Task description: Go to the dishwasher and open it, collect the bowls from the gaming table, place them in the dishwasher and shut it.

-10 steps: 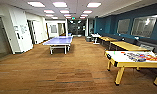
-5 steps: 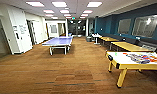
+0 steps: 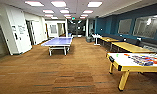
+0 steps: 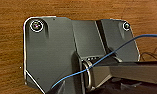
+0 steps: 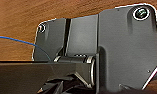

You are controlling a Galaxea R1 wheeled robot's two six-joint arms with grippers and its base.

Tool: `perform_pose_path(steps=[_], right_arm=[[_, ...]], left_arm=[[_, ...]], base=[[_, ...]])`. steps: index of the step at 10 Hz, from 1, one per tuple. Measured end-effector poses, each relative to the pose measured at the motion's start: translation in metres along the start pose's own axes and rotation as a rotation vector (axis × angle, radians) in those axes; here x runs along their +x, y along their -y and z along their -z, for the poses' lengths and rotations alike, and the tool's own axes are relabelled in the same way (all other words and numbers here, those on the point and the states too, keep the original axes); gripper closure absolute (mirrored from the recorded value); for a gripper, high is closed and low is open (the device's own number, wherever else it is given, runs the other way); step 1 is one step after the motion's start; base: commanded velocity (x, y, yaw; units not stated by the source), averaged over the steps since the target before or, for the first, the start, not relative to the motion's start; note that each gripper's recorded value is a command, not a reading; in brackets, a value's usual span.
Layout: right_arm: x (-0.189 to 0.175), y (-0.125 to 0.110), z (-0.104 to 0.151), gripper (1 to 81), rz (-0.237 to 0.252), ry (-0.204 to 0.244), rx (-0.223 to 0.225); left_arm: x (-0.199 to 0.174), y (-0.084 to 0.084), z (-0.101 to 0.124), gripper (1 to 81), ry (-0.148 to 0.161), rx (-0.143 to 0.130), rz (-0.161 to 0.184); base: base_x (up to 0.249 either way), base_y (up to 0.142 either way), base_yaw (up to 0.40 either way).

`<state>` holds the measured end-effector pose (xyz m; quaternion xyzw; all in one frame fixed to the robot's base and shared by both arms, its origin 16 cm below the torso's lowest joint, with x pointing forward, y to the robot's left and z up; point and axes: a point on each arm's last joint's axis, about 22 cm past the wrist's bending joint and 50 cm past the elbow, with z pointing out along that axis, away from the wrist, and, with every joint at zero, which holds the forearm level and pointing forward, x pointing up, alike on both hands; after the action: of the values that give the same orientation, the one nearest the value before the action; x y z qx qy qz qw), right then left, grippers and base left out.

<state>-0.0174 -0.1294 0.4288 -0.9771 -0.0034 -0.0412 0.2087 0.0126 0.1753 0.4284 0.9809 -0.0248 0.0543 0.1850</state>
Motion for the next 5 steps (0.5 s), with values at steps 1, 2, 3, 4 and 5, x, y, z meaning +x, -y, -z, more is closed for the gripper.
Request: perform_pose_path(steps=[1,2,3,4,5], right_arm=[[-0.0004,-0.0002,0.0001,1.0,0.000,0.001,0.000],[-0.0001,0.0007,-0.0002,1.0,0.000,0.000,0.001],[-0.0001,0.0003,-0.0001,1.0,0.000,0.000,0.000],[-0.0001,0.0007,-0.0002,1.0,0.000,0.000,0.001],[-0.0001,0.0007,-0.0002,1.0,0.000,0.000,0.001]], left_arm=[[-0.0004,-0.0007,-0.0002,1.0,0.001,-0.001,0.000],[-0.0003,-0.0001,-0.0001,1.0,0.000,0.000,0.000],[-0.0003,-0.0005,-0.0002,1.0,0.000,0.000,0.000],[0.0001,-0.0005,-0.0002,1.0,0.000,0.000,0.000],[-0.0003,-0.0001,-0.0001,1.0,0.000,0.000,0.000]], base=[[0.167,0.000,0.000],[0.167,0.000,0.000],[0.167,0.000,0.000],[0.167,0.000,0.000],[0.167,0.000,0.000]])
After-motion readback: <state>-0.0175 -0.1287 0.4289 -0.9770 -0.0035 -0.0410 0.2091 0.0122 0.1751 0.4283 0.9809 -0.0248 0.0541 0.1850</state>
